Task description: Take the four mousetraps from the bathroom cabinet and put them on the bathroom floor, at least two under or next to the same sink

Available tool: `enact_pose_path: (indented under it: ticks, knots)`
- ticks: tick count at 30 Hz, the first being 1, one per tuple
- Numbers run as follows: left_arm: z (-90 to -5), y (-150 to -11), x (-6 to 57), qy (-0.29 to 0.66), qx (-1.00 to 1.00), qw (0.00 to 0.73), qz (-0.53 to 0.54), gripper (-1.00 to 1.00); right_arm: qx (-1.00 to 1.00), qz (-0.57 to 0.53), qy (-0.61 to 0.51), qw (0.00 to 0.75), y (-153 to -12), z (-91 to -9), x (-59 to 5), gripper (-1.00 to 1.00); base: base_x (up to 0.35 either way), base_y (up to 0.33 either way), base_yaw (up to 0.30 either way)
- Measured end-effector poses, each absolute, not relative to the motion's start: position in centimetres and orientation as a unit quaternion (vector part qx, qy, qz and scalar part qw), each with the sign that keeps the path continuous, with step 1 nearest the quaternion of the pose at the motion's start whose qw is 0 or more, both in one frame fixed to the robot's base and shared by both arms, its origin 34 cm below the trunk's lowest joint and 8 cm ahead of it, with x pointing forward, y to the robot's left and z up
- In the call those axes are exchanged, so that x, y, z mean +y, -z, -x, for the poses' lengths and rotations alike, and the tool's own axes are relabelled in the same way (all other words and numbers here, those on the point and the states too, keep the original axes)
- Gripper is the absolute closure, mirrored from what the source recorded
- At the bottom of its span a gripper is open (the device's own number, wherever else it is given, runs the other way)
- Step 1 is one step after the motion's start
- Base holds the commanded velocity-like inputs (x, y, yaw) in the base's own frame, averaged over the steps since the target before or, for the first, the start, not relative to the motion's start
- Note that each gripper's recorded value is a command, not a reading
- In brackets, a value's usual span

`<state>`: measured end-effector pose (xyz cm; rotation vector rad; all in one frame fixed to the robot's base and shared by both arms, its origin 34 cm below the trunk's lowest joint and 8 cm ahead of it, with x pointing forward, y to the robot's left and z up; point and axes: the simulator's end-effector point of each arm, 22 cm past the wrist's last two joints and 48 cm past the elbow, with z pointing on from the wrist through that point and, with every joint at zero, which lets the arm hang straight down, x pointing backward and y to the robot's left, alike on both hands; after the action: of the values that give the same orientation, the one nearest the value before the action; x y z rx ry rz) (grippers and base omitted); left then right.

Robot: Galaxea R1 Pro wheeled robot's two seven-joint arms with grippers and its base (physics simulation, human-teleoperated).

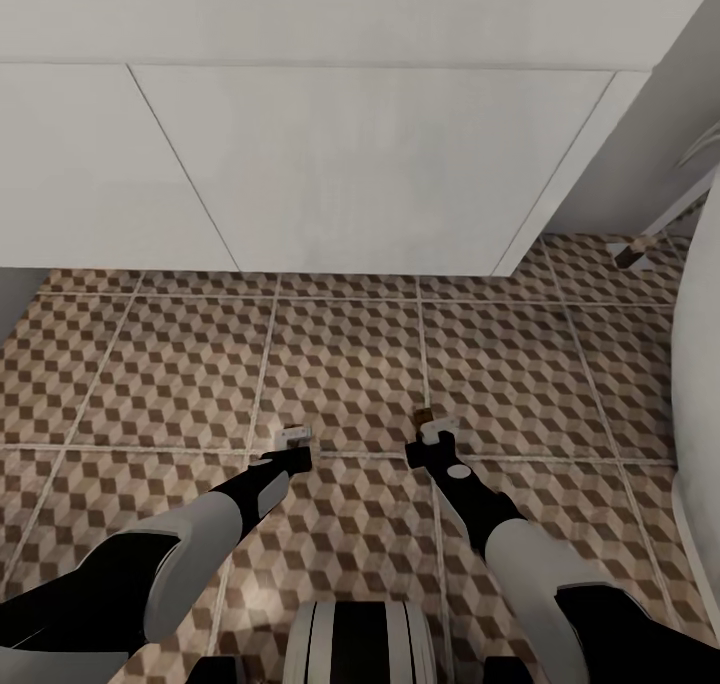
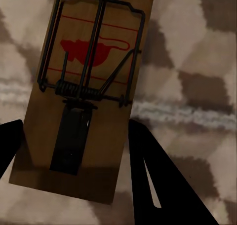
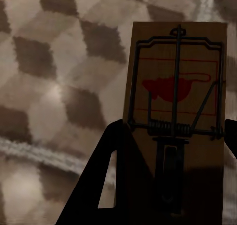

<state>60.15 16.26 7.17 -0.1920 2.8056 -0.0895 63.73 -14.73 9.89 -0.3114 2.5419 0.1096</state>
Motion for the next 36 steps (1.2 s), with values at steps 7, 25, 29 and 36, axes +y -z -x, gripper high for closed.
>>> enact_pose_path:
  ticks: [7,25,29,36]
  knots:
    - [-58.4,-5.1,16.3,0.030,0.987,0.144,0.068,1.00,0.956,0.116,-0.043,0.267,-7.7,-62.2,-14.7,1.00,0.000,0.000,0.000]
    - [-57.2,-2.8,16.4,0.026,0.988,0.144,0.058,1.00,0.962,0.114,-0.046,0.243,-4.9,-59.8,-14.7,1.00,0.000,0.000,0.000]
    - [-57.1,-2.8,16.4,0.026,0.988,0.144,0.058,1.00,0.962,0.114,-0.047,0.244,-4.9,-59.9,-14.7,1.00,0.000,0.000,0.000]
    - [-57.4,-2.8,16.4,0.026,0.987,0.151,0.056,1.00,0.952,0.114,-0.052,0.280,-5.7,-61.1,-14.3,1.00,0.000,0.000,0.000]
